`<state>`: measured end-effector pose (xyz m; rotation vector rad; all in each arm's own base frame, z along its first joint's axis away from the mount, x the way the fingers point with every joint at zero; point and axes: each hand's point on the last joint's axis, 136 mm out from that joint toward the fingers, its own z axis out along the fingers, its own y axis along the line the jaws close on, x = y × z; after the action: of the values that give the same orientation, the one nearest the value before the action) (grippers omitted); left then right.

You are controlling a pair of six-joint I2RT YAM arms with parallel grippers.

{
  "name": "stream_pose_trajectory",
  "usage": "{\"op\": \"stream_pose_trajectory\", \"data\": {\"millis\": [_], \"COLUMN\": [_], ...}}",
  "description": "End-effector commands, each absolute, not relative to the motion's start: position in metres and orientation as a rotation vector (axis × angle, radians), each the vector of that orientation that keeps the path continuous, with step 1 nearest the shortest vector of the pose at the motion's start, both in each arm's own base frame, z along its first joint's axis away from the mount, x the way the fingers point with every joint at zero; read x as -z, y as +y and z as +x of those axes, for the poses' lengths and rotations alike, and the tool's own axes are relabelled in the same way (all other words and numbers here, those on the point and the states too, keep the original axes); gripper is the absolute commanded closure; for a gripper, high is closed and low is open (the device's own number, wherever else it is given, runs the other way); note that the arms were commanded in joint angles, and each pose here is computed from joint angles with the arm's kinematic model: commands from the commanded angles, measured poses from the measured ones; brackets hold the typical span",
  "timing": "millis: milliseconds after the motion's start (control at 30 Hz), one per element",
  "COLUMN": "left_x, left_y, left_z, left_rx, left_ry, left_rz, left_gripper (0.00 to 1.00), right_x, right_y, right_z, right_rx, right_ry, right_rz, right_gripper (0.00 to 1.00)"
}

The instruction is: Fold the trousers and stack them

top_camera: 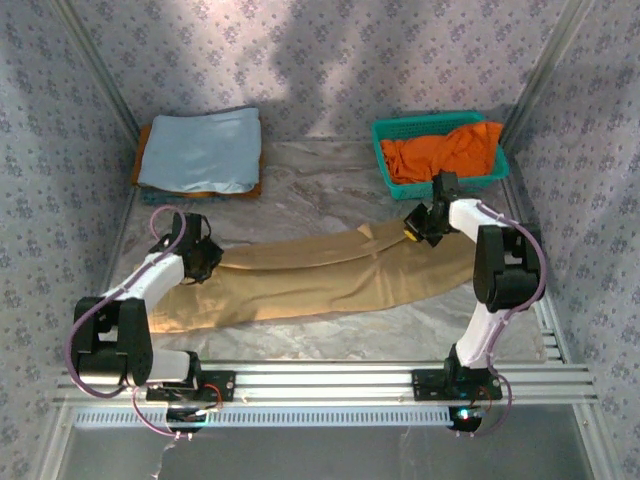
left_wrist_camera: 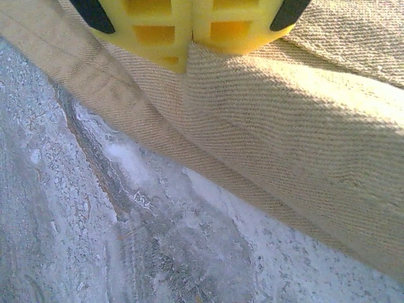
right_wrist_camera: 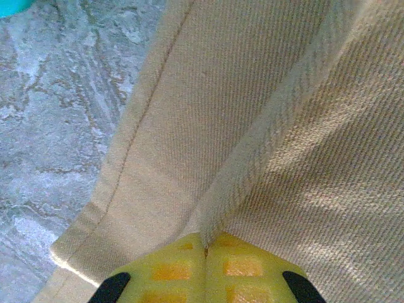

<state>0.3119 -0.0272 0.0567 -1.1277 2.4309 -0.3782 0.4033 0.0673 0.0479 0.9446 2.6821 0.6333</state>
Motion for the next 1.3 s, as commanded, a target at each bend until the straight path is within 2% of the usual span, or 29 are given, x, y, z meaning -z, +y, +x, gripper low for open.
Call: {"op": "stream_pose_trajectory", "data": {"millis": [0, 267, 300, 367, 433, 500, 533, 733, 833, 900, 967, 1067, 1200, 1267], "left_x": [-0.077, -0.072, -0.07, -0.067, -0.071, -0.083, -0.092, -0.131, -0.121, -0.11, -0.096, -0.081, -0.074, -0.071], "left_y": [-0.017, -0.007, -0.007, -0.006, -0.009, -0.012, -0.01, -0.01, -0.025, -0.033, -0.037, -0.039, -0.036, -0.036], "left_z": [0.321, 0.334, 0.337, 0.344, 0.352, 0.356, 0.357, 0.35, 0.341, 0.338, 0.336, 0.337, 0.347, 0.356], "left_rx": [0.352, 0.351, 0.354, 0.367, 0.422, 0.453, 0.45, 0.482, 0.499, 0.494, 0.493, 0.499, 0.464, 0.462], "left_ry": [2.376, 2.389, 2.395, 2.408, 2.416, 2.417, 2.409, 2.335, 2.388, 2.412, 2.431, 2.458, 2.461, 2.461], "left_rz": [-1.119, -1.131, -1.127, -1.105, -1.07, -1.022, -1.0, -0.976, -0.969, -0.946, -0.957, -0.963, -0.952, -0.945], "left_gripper": [1.0, 1.0, 0.95, 0.63, 0.35, 0.19, 0.16, 0.16, 0.25, 0.32, 0.47, 0.6, 0.7, 0.7], "right_x": [-0.08, -0.073, -0.07, -0.068, -0.076, -0.088, -0.095, -0.127, -0.126, -0.121, -0.113, -0.104, -0.09, -0.08], "right_y": [0.064, 0.059, 0.059, 0.061, 0.064, 0.066, 0.066, 0.071, 0.095, 0.113, 0.134, 0.167, 0.21, 0.227], "right_z": [0.421, 0.447, 0.45, 0.454, 0.454, 0.451, 0.448, 0.428, 0.416, 0.409, 0.403, 0.398, 0.398, 0.402], "right_rx": [-0.657, -0.689, -0.69, -0.692, -0.693, -0.68, -0.659, -0.577, -0.592, -0.599, -0.605, -0.62, -0.613, -0.59], "right_ry": [2.615, 2.607, 2.613, 2.62, 2.617, 2.612, 2.61, 2.571, 2.605, 2.643, 2.676, 2.719, 2.782, 2.81], "right_rz": [0.882, 0.921, 0.924, 0.915, 0.881, 0.83, 0.807, 0.699, 0.611, 0.55, 0.487, 0.377, 0.214, 0.158], "right_gripper": [1.0, 1.0, 1.0, 0.94, 0.75, 0.65, 0.64, 0.6, 0.63, 0.68, 0.79, 0.95, 1.0, 1.0]}}
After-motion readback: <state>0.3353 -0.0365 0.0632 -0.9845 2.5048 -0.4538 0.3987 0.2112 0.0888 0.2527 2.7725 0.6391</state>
